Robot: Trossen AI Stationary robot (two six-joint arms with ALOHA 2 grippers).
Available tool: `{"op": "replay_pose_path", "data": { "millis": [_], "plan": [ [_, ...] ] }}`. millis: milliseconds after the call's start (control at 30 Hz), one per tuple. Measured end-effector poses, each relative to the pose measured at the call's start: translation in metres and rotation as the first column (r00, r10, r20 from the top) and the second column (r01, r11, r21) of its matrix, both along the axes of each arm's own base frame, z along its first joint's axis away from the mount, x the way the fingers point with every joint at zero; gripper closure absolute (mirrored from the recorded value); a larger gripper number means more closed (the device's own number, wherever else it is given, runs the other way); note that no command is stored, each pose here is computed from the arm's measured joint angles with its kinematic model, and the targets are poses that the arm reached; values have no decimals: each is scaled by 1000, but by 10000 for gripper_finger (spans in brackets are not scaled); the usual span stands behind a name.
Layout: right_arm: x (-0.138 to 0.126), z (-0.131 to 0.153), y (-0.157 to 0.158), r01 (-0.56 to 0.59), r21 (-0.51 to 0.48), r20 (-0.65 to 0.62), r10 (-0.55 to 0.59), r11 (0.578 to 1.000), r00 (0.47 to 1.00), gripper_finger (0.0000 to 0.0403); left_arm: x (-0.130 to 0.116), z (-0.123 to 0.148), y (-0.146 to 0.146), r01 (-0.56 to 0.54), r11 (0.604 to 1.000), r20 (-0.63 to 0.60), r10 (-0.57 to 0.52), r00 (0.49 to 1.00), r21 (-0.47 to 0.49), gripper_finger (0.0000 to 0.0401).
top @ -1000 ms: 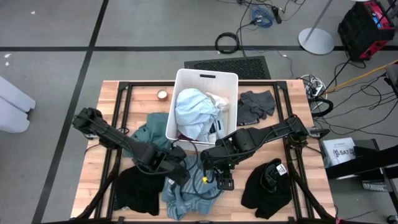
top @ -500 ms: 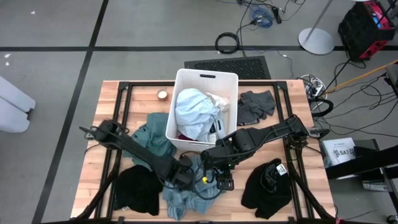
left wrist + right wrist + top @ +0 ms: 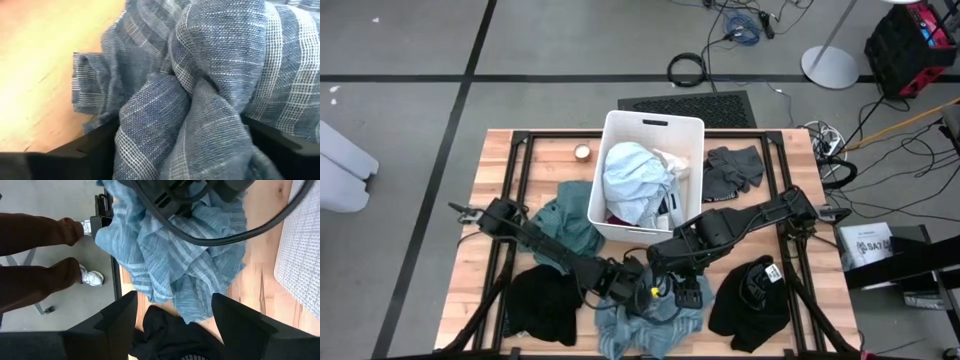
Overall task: Sort clothes
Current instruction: Put the blue polo shirt into the white laundry bin
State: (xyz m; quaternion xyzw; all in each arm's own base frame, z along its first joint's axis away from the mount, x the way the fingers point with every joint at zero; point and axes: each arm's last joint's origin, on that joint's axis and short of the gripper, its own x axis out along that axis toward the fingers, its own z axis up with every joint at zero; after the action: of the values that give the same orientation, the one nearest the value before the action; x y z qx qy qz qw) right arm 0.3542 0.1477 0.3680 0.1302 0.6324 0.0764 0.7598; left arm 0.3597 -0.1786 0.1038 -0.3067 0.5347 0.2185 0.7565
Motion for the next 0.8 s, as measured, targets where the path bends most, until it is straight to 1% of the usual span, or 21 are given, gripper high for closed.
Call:
{"op": "replay_pose_path", "data": {
  "millis": [67,133,200,267,333,367,533,633,733,800],
  "plan": [
    [-1,0,2,-6,-2,0,6,1000,1000,161,0,0,5,-26,1000,-26,26,999,3,104],
    [-2,0,5,-12,-2,-2,12,1000,1000,161,-1,0,9,-59,998,-59,59,996,8,151],
    [-4,0,7,-14,-6,-14,14,1000,1000,161,-3,-1,13,-68,997,-91,70,993,25,207],
    [-6,-1,9,-14,-9,-26,14,1000,1000,161,-3,-1,16,-53,998,-104,56,993,37,272],
    [-9,-1,10,-12,-15,-45,12,1000,999,161,-3,-1,15,-38,999,-96,42,994,37,334],
    [-9,-1,11,-11,-14,-46,10,1000,999,161,-2,0,15,-32,999,-94,35,995,38,355],
    [-18,7,15,2,-18,-24,-2,1000,1000,161,-2,15,17,-3,999,-56,6,998,45,355],
    [-28,19,14,32,-42,23,-31,999,999,161,-3,36,21,1,999,-16,0,1000,39,355],
    [-40,34,9,79,-62,83,-73,995,994,161,-11,56,26,-9,998,-3,9,1000,60,355],
    [-50,45,5,112,-66,125,-103,992,987,161,-12,76,28,-19,999,67,16,998,43,355]
  ]
}}
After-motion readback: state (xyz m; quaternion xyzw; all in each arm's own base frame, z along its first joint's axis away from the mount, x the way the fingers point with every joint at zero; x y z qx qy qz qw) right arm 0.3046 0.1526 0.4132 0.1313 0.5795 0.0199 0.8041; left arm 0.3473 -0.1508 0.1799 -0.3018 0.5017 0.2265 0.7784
